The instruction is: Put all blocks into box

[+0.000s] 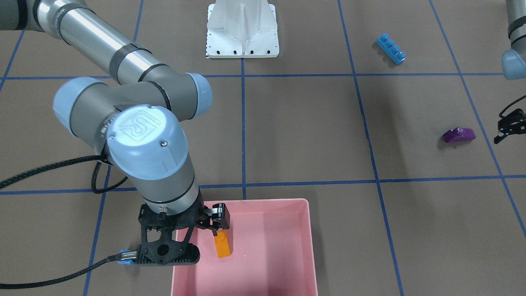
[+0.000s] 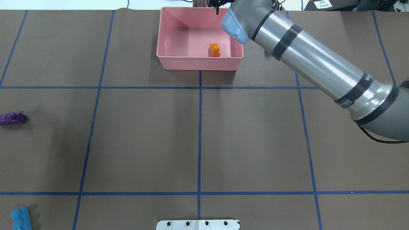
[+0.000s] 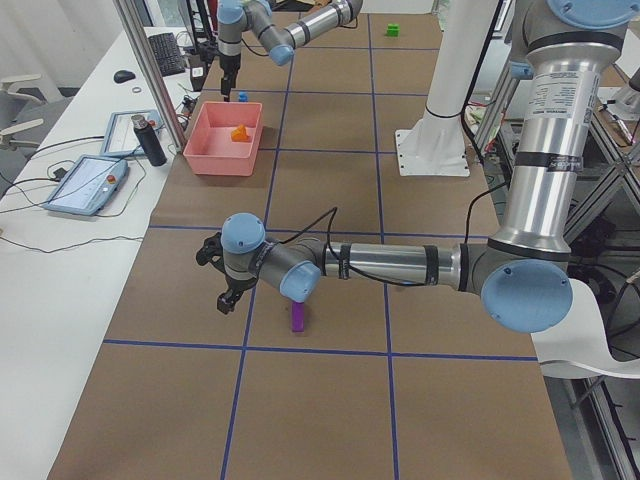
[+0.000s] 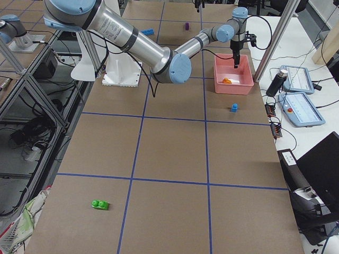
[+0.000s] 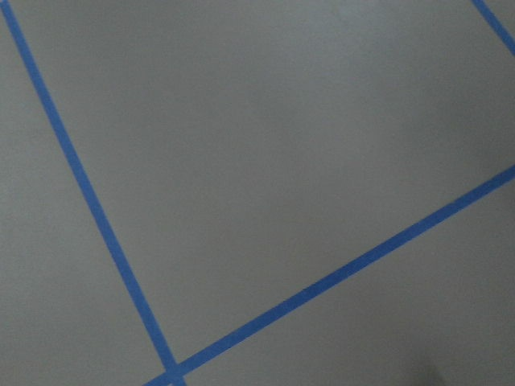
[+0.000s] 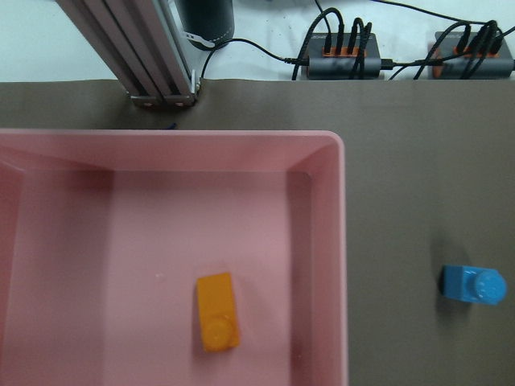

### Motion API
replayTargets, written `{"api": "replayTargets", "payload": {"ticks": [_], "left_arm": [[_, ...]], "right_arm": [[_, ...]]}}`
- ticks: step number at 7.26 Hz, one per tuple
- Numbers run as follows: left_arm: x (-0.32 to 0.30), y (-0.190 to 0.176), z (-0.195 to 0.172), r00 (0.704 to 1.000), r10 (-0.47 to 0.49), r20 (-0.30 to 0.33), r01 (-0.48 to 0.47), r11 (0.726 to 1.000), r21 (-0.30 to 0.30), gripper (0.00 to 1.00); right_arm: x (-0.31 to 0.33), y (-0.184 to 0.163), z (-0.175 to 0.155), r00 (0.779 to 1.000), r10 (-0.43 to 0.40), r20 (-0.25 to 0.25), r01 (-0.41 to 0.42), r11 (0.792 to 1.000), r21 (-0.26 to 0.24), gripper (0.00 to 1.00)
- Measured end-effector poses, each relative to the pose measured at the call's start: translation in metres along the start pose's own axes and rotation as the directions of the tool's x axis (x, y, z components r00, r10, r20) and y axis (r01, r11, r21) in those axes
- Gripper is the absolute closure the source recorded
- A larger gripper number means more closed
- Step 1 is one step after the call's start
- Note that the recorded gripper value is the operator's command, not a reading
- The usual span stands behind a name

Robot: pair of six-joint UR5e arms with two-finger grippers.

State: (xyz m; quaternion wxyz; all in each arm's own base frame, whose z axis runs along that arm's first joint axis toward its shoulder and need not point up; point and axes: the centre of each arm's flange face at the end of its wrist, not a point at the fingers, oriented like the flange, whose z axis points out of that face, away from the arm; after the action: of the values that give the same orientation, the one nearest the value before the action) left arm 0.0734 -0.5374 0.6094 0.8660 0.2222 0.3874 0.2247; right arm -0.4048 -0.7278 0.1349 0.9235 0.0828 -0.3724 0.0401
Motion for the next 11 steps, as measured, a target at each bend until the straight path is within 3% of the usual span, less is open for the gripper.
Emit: {"api": "replayTargets", "payload": {"ticks": [2, 4, 6, 8, 9, 10, 11], "left_arm": [[0.034, 0.041, 0.036, 0.995, 0.099, -0.022, -0.1, 0.995, -0.017, 0.0], [0.066, 0.074, 0.07, 0.972, 0.23, -0.04, -0.232, 0.971, -0.05, 0.0], [0.077, 0.089, 0.082, 0.937, 0.343, -0.067, -0.347, 0.935, -0.066, 0.0], [0.08, 0.09, 0.088, 0.926, 0.37, -0.079, -0.375, 0.924, -0.073, 0.0], [0.081, 0.087, 0.089, 0.924, 0.375, -0.081, -0.38, 0.922, -0.072, 0.09], [0.082, 0.084, 0.089, 0.921, 0.38, -0.081, -0.386, 0.92, -0.068, 0.34], [0.083, 0.082, 0.09, 0.915, 0.395, -0.082, -0.4, 0.914, -0.065, 0.32]], "right_arm": [[0.08, 0.031, -0.01, 0.998, -0.052, 0.021, 0.052, 0.999, -0.003, 0.0], [0.141, 0.059, -0.01, 0.995, -0.098, 0.027, 0.098, 0.995, 0.006, 0.0], [0.157, 0.067, -0.012, 0.994, -0.109, 0.026, 0.109, 0.994, 0.011, 0.0], [0.158, 0.068, -0.013, 0.993, -0.112, 0.026, 0.111, 0.994, 0.014, 0.0], [0.158, 0.068, -0.013, 0.993, -0.112, 0.025, 0.112, 0.994, 0.014, 0.0], [0.158, 0.068, -0.013, 0.993, -0.112, 0.024, 0.112, 0.994, 0.015, 0.0], [0.157, 0.068, -0.013, 0.993, -0.113, 0.024, 0.112, 0.994, 0.015, 0.0]]}}
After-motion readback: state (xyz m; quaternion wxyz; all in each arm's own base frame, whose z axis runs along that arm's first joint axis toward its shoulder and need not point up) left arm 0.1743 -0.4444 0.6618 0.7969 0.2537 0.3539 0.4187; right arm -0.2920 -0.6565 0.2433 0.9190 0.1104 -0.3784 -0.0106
